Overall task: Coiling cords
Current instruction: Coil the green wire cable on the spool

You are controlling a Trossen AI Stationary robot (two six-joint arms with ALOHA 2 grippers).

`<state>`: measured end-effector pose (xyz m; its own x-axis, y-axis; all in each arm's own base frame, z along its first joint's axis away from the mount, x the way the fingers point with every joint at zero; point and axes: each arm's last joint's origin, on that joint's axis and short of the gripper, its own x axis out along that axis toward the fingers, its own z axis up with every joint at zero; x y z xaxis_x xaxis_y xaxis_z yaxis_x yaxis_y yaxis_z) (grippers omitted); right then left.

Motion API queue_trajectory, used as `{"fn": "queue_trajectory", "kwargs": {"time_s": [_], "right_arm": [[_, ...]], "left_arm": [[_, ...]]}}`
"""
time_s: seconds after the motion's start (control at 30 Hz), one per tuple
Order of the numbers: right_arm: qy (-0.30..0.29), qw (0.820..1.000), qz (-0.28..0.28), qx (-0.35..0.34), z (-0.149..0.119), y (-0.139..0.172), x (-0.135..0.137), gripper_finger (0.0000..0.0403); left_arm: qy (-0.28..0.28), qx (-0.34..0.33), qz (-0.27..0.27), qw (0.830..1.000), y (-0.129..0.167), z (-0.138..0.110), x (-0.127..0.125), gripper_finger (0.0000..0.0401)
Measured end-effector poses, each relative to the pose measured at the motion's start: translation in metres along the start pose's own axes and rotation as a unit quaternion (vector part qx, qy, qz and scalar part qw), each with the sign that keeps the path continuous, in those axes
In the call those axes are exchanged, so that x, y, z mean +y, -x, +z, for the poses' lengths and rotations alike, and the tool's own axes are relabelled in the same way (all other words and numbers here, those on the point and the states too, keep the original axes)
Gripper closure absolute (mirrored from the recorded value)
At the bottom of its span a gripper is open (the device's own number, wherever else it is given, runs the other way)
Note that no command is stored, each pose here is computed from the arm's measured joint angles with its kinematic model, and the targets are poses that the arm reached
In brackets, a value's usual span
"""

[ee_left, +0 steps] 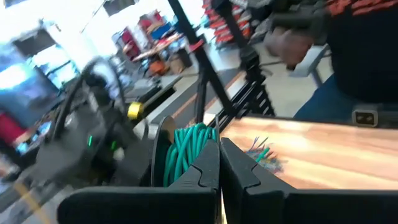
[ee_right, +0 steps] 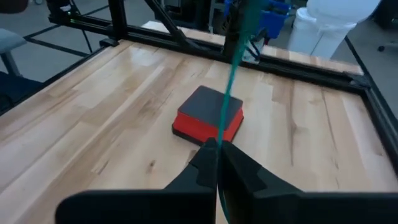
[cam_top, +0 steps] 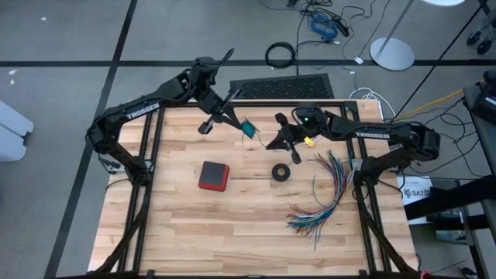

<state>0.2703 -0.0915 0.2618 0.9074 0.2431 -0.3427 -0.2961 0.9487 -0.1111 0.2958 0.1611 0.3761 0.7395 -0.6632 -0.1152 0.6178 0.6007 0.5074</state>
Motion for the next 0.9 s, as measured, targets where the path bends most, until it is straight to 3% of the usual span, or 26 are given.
{"fn": "queue_trajectory", "kwargs": {"time_s": [0.3,0.5,0.9], "right_arm": [[-0.006,1.0,-0.013,-0.01,-0.009,-0.03,-0.028,0.0402],[-0.001,0.996,-0.086,-0.025,0.013,-0.021,-0.045,0.0403],[-0.051,0.988,-0.141,-0.028,0.017,-0.015,-0.055,0.0403]], "left_arm": [[-0.011,-0.048,-0.054,0.997,-0.028,-0.003,-0.005,0.0401],[0.061,-0.056,-0.087,0.993,-0.046,-0.04,-0.006,0.0401],[0.147,-0.031,-0.09,0.985,-0.052,-0.087,-0.007,0.0401]]}}
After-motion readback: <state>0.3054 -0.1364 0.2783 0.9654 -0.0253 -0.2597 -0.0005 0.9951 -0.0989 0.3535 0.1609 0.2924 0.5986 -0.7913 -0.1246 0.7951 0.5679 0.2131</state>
